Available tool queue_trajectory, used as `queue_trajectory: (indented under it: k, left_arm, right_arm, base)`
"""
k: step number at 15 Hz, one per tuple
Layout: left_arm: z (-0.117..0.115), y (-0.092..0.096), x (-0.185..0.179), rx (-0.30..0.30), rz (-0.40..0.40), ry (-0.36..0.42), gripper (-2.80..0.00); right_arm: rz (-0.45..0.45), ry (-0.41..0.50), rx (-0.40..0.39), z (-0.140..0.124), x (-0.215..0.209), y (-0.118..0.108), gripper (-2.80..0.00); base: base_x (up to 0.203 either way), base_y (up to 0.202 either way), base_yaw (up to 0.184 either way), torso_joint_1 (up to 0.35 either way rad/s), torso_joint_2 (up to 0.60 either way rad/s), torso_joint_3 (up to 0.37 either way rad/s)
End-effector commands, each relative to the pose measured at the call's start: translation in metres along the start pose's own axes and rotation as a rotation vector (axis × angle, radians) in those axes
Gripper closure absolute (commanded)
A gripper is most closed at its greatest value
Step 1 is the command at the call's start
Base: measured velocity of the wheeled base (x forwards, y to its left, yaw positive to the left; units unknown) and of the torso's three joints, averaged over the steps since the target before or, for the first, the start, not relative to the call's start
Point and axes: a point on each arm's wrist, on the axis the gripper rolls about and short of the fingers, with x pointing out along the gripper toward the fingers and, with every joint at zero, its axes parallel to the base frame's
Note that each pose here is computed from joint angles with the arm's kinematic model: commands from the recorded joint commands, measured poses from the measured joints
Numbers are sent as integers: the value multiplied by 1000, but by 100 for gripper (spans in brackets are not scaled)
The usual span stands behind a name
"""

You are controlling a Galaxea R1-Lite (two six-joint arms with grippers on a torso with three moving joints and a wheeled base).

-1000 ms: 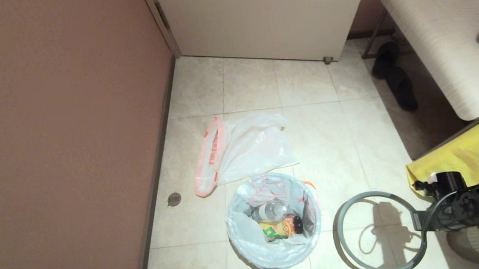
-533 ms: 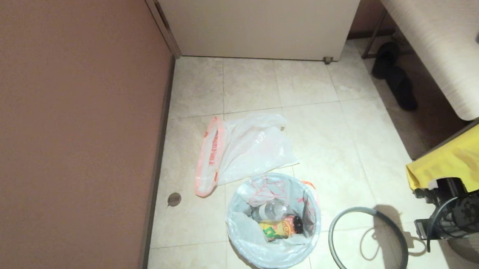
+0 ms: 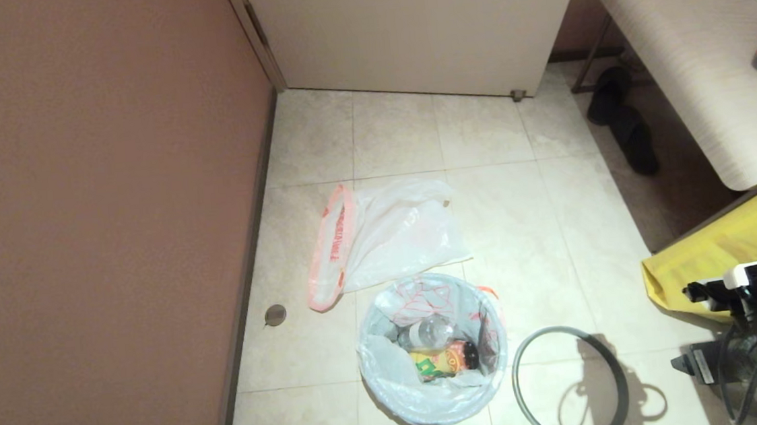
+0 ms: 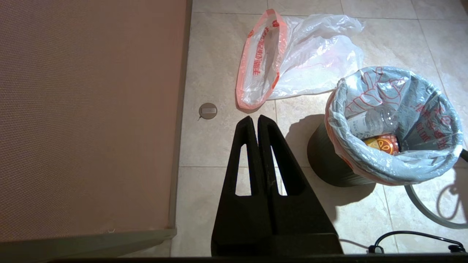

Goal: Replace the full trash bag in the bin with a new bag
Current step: Place the trash can ring on the floor, then place the trash bag on the floor

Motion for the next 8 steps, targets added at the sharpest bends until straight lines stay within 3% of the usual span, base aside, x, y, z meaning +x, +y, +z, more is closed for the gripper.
queue_trajectory:
  k: [1, 2, 3, 8]
  left_arm:
    - [0, 0, 0, 0, 1, 1, 0]
    - [0, 0, 0, 0, 1, 0, 0]
    - [0, 0, 0, 0, 1, 0, 0]
    - [0, 0, 0, 0, 1, 0, 0]
  right_arm:
    - [63, -121, -51, 2, -56, 19, -280]
    - [88, -115, -69, -1, -67, 28, -280]
    - [88, -101, -83, -2, -73, 35, 0]
    - [102, -58, -55, 10, -58, 52, 0]
  base:
    - [0, 0, 0, 0, 0, 0]
    - [0, 0, 0, 0, 0, 0]
    - [0, 0, 0, 0, 0, 0]
    - [0, 0, 0, 0, 0, 0]
